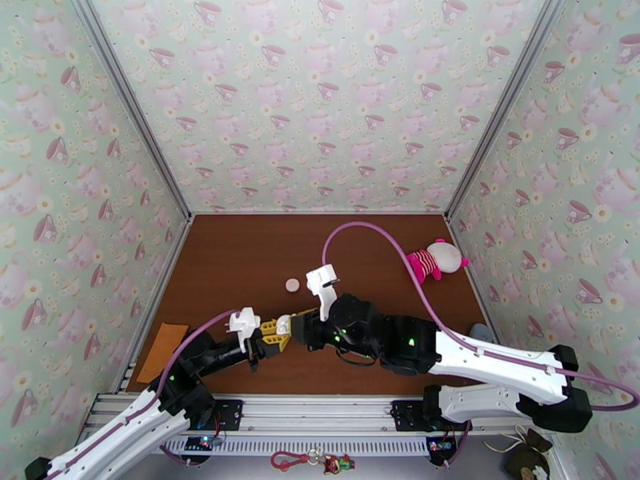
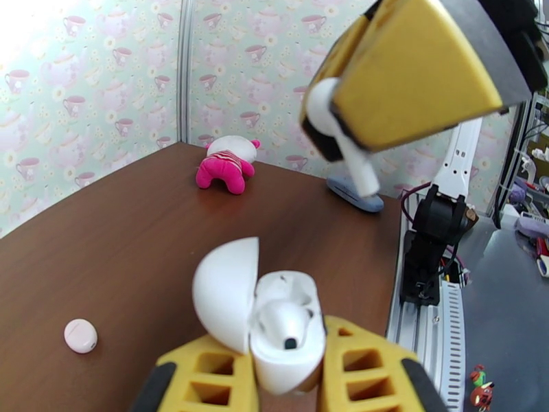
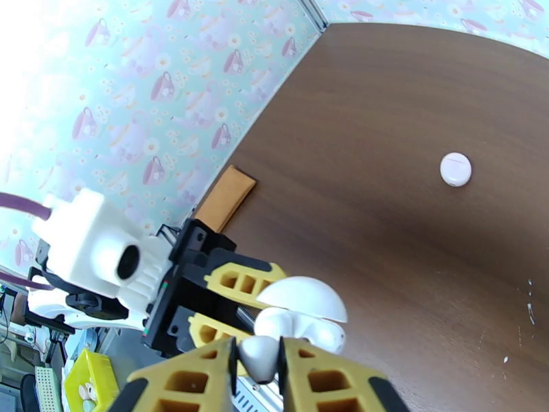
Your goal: Insert the wireless bluetooth earbuds into the charging case
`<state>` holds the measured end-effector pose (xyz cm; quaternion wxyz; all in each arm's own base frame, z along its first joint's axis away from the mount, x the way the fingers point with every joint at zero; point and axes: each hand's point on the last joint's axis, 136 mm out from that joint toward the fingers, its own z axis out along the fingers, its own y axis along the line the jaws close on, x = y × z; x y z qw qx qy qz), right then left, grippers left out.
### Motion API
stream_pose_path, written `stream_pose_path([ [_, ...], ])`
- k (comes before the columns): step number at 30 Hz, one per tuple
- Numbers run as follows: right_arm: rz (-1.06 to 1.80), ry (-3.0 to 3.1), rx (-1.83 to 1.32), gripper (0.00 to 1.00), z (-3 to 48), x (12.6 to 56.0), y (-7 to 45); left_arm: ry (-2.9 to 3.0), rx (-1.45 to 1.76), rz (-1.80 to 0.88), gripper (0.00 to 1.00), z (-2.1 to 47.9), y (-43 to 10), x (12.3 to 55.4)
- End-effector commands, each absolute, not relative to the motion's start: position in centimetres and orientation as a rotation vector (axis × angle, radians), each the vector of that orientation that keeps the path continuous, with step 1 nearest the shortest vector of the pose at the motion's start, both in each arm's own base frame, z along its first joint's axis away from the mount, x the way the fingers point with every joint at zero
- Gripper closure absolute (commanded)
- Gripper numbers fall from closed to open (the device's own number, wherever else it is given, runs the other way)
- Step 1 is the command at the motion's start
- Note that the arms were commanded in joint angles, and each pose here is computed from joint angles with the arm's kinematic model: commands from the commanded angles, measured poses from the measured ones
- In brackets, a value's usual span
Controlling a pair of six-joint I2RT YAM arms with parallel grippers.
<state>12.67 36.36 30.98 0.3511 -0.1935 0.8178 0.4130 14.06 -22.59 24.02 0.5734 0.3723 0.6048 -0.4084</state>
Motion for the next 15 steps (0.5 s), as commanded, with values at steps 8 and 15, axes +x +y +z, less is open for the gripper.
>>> stream_pose_path([
  [8, 1.007, 2.093, -0.462, 0.76, 29.4, 13.0, 37.5, 1.380, 0.788, -0.973, 1.00, 26.0, -21.9, 14.5],
  [15, 0.984, 2.079, -0.421, 0.76, 29.3, 13.6, 37.0, 1.375, 0.792, -0.995, 1.00, 26.1, -21.9, 14.1],
])
